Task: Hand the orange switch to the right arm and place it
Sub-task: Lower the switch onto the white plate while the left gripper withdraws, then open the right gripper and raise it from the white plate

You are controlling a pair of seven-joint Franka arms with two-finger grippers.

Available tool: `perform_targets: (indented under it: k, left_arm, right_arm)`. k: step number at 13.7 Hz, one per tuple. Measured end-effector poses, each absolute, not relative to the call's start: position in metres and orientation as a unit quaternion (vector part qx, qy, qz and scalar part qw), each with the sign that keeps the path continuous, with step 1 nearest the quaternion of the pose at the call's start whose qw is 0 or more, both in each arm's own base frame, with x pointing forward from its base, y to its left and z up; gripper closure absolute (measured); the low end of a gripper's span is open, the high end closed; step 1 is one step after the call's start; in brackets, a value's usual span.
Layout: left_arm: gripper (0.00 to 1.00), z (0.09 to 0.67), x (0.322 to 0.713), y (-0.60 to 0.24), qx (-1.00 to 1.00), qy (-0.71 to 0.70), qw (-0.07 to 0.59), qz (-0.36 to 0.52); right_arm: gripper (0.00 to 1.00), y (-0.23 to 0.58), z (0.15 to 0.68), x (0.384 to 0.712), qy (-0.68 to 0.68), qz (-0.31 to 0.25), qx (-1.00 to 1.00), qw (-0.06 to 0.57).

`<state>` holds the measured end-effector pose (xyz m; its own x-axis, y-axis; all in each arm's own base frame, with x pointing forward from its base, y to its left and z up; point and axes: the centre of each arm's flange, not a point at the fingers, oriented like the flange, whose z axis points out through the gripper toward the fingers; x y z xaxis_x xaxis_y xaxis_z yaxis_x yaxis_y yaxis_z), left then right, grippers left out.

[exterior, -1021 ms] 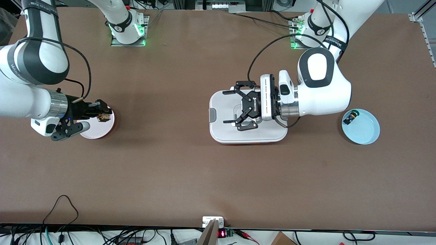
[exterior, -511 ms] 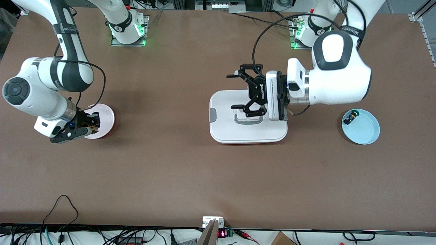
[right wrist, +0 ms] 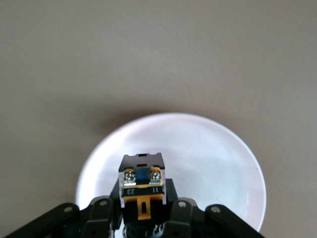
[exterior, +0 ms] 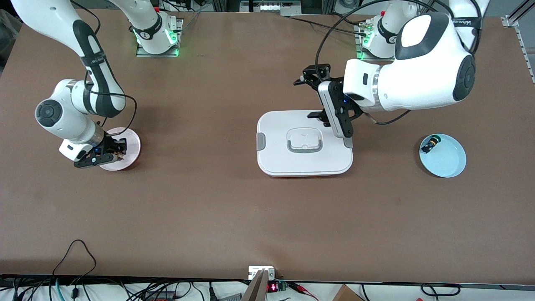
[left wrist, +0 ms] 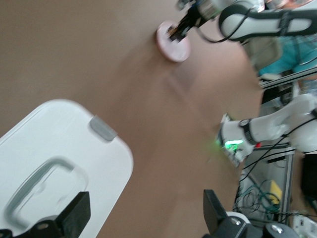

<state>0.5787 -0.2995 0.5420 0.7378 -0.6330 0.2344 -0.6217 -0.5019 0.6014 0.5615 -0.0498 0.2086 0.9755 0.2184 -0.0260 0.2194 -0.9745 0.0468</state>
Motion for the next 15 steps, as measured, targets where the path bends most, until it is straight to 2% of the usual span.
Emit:
perform_targets:
  k: [2, 3, 6, 9, 11, 15]
  left_arm:
    - [0.0, 0.536, 0.58, -0.283, 0.891, -0.356, 0.28, -0.037]
    - [0.0, 0.534, 0.583, -0.272, 0.9, -0.356, 0.248, -0.043]
    - [0.0, 0.524, 0.599, -0.224, 0.924, -0.355, 0.134, -0.048]
    - [0.0, 0.524, 0.613, -0.178, 0.935, -0.349, 0.025, -0.056]
    - [0.0, 0.543, 0.616, -0.165, 0.938, -0.342, 0.004, -0.052]
    - [0.0, 0.586, 0.623, -0.109, 0.957, -0.288, -0.004, -0.042]
  right_arm:
    - [0.65, -0.055, 0.188, 0.557, 0.106, -0.019, 0.994, 0.027]
    - [0.61, -0.055, 0.183, 0.556, 0.107, -0.022, 0.994, 0.027]
    - [0.31, -0.051, 0.201, 0.565, 0.11, -0.012, 0.994, 0.025]
    - [0.01, -0.033, 0.291, 0.584, 0.121, -0.01, 0.993, 0.01]
    - [0.0, -0.016, 0.368, 0.581, 0.128, 0.004, 0.992, 0.0]
    - [0.0, 0.017, 0.494, 0.547, 0.144, -0.006, 0.989, -0.018]
